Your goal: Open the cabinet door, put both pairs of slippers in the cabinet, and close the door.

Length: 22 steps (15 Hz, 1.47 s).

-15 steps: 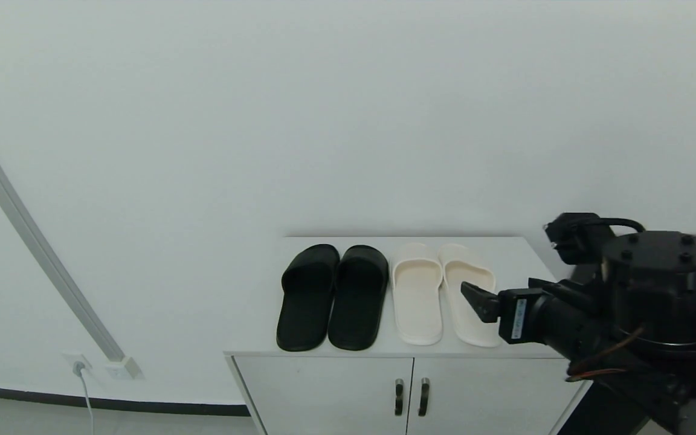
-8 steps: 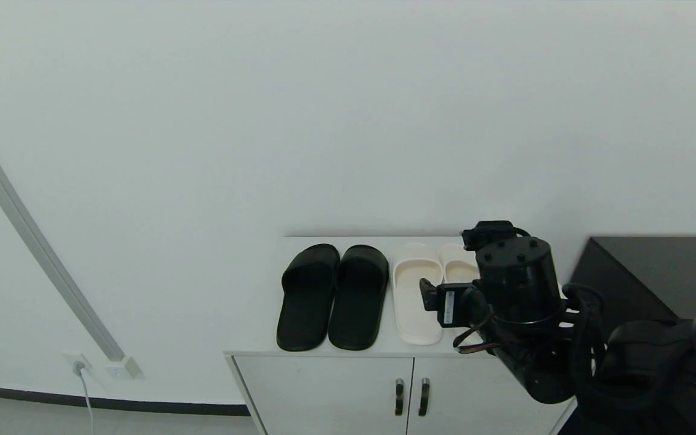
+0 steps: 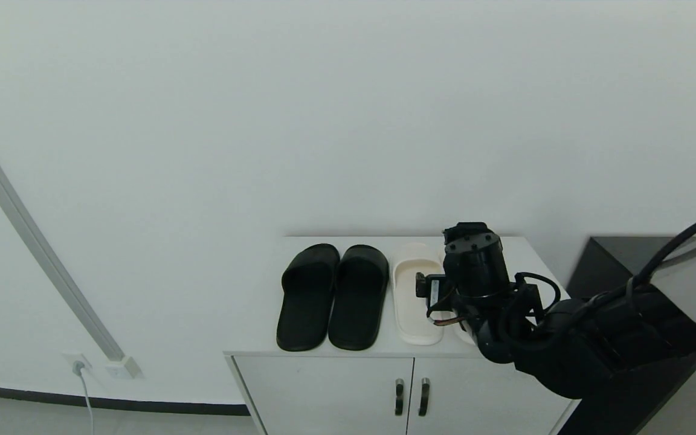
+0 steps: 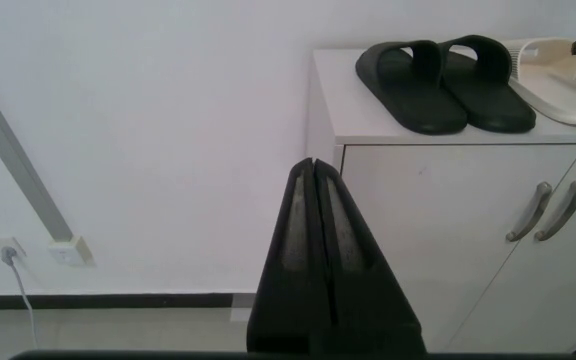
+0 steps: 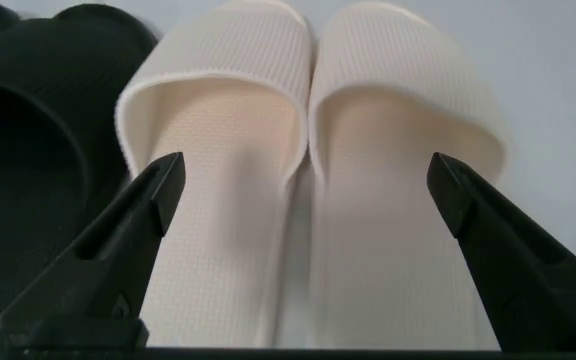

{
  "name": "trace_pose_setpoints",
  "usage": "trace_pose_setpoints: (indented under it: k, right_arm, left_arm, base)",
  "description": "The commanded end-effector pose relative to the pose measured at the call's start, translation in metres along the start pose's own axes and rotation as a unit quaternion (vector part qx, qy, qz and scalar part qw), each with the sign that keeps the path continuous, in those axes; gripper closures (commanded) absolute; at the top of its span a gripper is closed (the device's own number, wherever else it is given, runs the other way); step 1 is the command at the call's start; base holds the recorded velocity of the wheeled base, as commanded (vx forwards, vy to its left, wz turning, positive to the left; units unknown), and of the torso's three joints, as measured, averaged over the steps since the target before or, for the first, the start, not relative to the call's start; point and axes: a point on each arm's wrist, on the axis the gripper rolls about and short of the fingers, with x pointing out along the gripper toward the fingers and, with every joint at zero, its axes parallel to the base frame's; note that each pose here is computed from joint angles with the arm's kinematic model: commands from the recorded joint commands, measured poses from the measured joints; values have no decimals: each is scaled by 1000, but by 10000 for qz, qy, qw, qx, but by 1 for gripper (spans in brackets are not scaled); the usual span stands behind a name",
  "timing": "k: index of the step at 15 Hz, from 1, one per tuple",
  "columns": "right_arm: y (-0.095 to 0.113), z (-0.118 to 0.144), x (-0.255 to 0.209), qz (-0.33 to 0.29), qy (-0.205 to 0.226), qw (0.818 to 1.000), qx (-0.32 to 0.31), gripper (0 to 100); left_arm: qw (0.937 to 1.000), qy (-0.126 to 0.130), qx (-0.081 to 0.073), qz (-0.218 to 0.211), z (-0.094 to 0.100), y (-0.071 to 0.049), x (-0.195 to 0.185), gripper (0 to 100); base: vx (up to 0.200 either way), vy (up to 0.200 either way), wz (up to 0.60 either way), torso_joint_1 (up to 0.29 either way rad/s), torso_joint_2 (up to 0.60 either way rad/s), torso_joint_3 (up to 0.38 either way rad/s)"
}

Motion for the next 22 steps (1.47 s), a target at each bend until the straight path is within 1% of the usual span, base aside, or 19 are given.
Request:
trace_pose_setpoints:
  k: [1, 4, 8, 11, 13, 15, 16, 22]
  right_arm:
    - [1, -7, 16, -66, 79, 9999, -27, 0]
    - [5, -12, 27, 11, 28, 10000, -27, 0]
    - [6, -17, 49, -48, -7, 10000, -77, 0]
    - [4, -16, 63, -136, -58, 9998, -145, 0]
    - [4, -10, 64, -130, -188, 9997, -107, 0]
    - [2, -9, 65, -134, -203, 9996, -165, 0]
    - [3, -9, 65, -79, -202, 9996, -173, 100]
    - [3, -11, 67, -23, -174, 9996, -213, 100]
  left_arm:
    - [10000, 6, -1, 3, 0, 0, 0, 100]
    - [10000, 6, -1, 3, 0, 0, 0, 100]
    - [10000, 6, -1, 3, 0, 0, 0, 100]
    - [10000, -2, -1, 3, 0, 0, 0, 100]
    - [10000, -2, -1, 3, 0, 0, 0, 100]
    - [10000, -2, -1, 3, 0, 0, 0, 100]
    - [10000, -2, -1, 3, 0, 0, 0, 100]
    - [10000, 6, -1, 3, 0, 0, 0, 100]
  base:
    - [0, 0, 0, 0, 0, 0]
    - [0, 0, 0, 0, 0, 0]
    - [0, 0, 0, 0, 0, 0]
    - [0, 0, 0, 0, 0, 0]
    - [0, 0, 0, 0, 0, 0]
    - [0, 0, 0, 0, 0, 0]
    - [0, 0, 0, 0, 0, 0]
    - [0, 0, 0, 0, 0, 0]
